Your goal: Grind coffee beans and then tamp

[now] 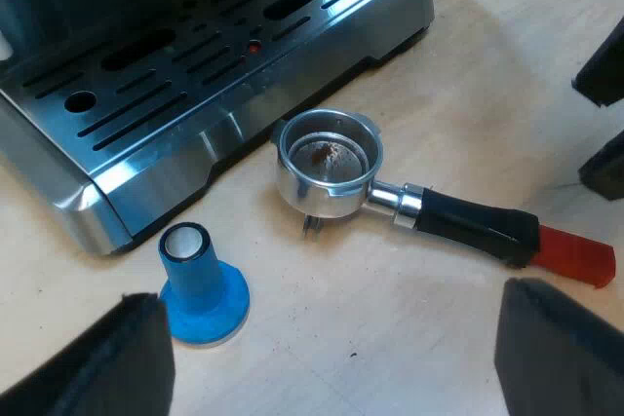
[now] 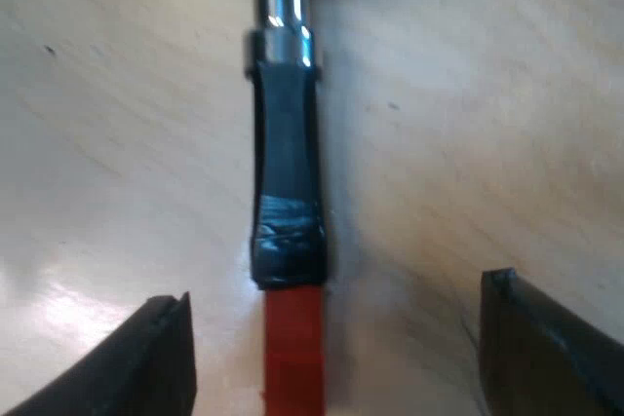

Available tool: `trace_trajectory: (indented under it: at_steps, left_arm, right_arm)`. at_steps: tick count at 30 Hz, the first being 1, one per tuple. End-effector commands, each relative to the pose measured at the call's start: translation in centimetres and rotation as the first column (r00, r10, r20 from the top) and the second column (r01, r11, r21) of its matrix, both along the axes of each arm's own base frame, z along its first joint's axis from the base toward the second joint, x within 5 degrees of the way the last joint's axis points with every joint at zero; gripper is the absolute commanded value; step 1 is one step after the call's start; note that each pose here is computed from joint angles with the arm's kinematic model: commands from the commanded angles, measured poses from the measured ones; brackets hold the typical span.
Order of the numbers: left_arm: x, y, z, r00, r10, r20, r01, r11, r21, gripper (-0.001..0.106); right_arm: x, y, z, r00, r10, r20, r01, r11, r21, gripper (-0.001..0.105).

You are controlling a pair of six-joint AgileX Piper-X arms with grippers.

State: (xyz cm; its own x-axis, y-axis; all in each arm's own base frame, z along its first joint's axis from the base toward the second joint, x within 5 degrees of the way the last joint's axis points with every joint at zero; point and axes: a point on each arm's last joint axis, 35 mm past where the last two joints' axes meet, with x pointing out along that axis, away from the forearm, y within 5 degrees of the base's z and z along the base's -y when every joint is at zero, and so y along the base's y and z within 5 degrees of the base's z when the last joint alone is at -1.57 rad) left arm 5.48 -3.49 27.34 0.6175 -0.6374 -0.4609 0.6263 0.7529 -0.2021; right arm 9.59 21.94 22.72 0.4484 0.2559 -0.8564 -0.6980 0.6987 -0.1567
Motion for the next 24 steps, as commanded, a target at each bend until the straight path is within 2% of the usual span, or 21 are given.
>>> trace_trajectory:
  at_steps: [1, 5, 10, 15, 22, 24]
  left_arm:
    - [0.0, 0.0, 0.3, 1.000, 0.010, 0.012, -0.010, 1.000, -0.009, 0.069]
    - [0.0, 0.0, 0.3, 1.000, 0.010, 0.012, -0.010, 1.000, -0.009, 0.069]
    - [0.0, 0.0, 0.3, 1.000, 0.010, 0.012, -0.010, 1.000, -0.009, 0.069]
    - [0.0, 0.0, 0.3, 1.000, 0.010, 0.012, -0.010, 1.000, -0.009, 0.069]
    - [0.0, 0.0, 0.3, 1.000, 0.011, 0.013, -0.011, 1.000, -0.008, 0.069]
    - [0.0, 0.1, 0.3, 1.000, 0.021, 0.017, -0.021, 1.000, -0.004, 0.069]
  right_arm:
    - [-0.1, -0.6, 2.6, 0.997, 0.030, 0.069, -0.037, 0.994, 0.100, 0.063]
    - [-0.3, -1.1, 4.8, 0.984, 0.081, 0.157, -0.110, 0.976, 0.186, 0.063]
    - [-0.4, -1.4, 6.4, 0.963, 0.120, 0.240, -0.178, 0.955, 0.235, 0.063]
    - [-0.4, -1.3, 6.9, 0.941, 0.170, 0.292, -0.240, 0.945, 0.223, 0.063]
    - [-0.4, -1.2, 7.0, 0.940, 0.169, 0.298, -0.242, 0.942, 0.231, 0.063]
    - [-0.3, -1.0, 7.1, 0.938, 0.162, 0.305, -0.242, 0.939, 0.246, 0.063]
